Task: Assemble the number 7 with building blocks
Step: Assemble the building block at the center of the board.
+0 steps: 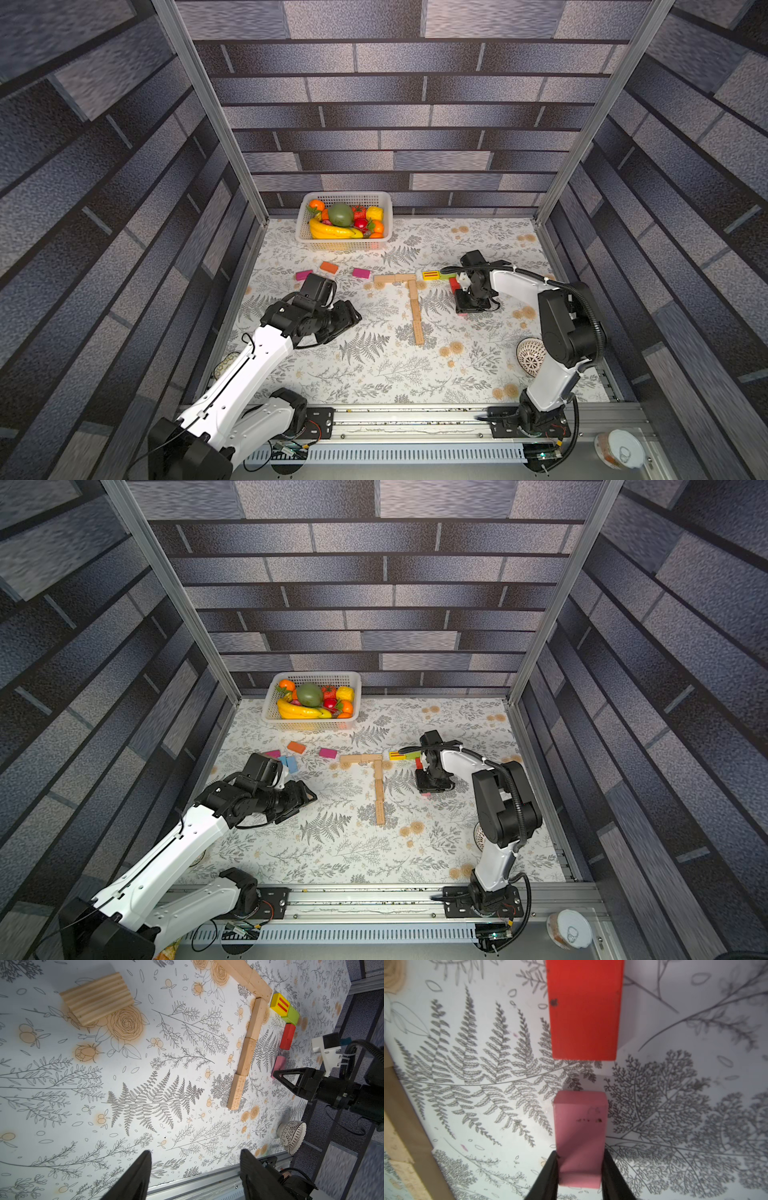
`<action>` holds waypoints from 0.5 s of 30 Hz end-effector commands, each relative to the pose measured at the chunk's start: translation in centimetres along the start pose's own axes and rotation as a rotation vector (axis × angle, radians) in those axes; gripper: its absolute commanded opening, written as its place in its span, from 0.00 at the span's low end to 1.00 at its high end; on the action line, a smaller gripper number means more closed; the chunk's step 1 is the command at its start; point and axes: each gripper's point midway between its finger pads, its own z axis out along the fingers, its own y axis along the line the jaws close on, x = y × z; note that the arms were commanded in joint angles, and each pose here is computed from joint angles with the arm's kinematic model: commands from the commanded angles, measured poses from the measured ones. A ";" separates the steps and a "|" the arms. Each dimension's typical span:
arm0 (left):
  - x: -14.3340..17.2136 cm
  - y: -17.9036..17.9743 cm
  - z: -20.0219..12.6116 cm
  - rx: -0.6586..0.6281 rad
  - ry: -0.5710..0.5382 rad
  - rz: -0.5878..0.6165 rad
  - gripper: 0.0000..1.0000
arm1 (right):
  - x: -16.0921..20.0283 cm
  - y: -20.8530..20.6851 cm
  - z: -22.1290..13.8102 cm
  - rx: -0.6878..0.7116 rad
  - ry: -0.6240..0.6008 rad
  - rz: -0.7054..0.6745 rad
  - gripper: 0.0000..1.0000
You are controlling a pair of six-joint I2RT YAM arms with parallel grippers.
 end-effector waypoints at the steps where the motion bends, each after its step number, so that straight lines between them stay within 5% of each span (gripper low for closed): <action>1: 0.8 1.0 0.0 -0.006 0.025 -0.012 0.70 | 0.0 0.2 -0.2 0.017 0.032 -0.038 0.33; 15: 0.7 1.1 -0.3 -0.011 0.030 -0.017 0.70 | -0.2 -0.3 0.3 0.049 0.052 -0.047 0.33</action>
